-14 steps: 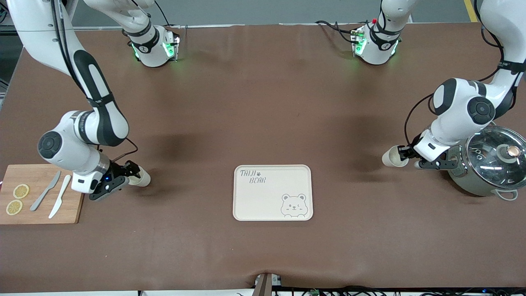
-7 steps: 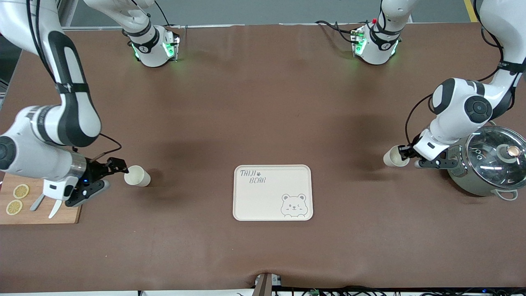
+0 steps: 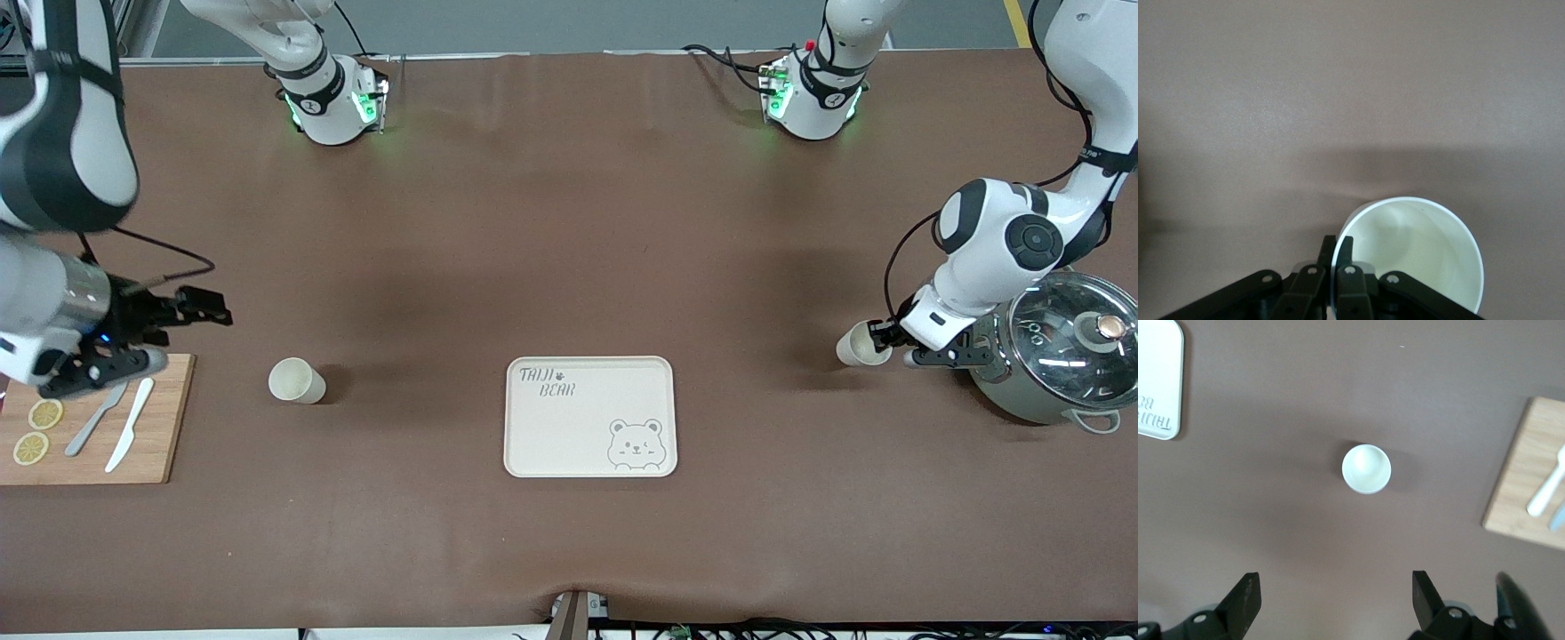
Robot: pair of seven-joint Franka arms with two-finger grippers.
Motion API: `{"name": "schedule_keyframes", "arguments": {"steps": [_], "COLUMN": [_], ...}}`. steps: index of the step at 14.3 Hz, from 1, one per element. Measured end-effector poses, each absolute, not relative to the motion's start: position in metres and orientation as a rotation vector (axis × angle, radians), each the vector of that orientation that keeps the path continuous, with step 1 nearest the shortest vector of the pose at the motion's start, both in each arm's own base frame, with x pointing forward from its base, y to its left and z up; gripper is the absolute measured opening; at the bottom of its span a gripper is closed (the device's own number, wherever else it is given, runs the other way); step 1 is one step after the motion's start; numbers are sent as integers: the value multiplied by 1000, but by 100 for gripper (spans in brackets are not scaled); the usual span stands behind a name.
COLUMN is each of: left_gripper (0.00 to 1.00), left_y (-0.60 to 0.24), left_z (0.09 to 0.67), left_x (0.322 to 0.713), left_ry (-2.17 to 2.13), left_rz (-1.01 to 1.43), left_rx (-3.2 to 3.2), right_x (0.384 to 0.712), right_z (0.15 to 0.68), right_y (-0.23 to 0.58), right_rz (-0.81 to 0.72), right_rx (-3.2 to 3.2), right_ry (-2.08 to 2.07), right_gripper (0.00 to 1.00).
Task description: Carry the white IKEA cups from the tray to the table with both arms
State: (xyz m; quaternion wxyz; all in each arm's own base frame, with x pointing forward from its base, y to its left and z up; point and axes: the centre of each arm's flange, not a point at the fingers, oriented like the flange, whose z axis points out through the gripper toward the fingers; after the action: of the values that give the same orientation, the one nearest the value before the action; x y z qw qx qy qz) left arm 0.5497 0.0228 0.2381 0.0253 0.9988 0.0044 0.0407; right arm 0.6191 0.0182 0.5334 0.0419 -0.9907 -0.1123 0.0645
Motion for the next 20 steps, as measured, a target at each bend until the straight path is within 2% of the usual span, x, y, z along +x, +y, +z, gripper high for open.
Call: {"name": "schedule_keyframes", "arguments": {"steps": [8, 11, 13, 14, 16, 19, 20], "left_gripper": [4, 4, 4, 9, 11, 36, 36], "left_y": [20, 18, 18, 20, 23, 26, 26], "left_z": [224, 225, 225, 225, 220, 214, 213], "left_x": [549, 550, 550, 550, 550, 551, 551], "left_ry": [35, 51, 74, 91, 120, 187, 212], "left_rz": [142, 163, 164, 165, 158, 149, 150], "left_rx": [3133, 3151, 3150, 3150, 3142, 3123, 3119], "right_x": [527, 489, 476, 475, 476, 478, 479], "right_z": [667, 696, 702, 700, 696, 692, 692], "right_y": [25, 19, 13, 10, -3, -1, 3], "right_rz": [107, 39, 15, 22, 41, 57, 55], "right_rx": [-3095, -3122, -3153, -3162, -3163, -3164, -3165], "right_ry": [-111, -95, -79, -63, -18, -19, -28], "right_gripper": [100, 100, 100, 100, 100, 100, 100]}}
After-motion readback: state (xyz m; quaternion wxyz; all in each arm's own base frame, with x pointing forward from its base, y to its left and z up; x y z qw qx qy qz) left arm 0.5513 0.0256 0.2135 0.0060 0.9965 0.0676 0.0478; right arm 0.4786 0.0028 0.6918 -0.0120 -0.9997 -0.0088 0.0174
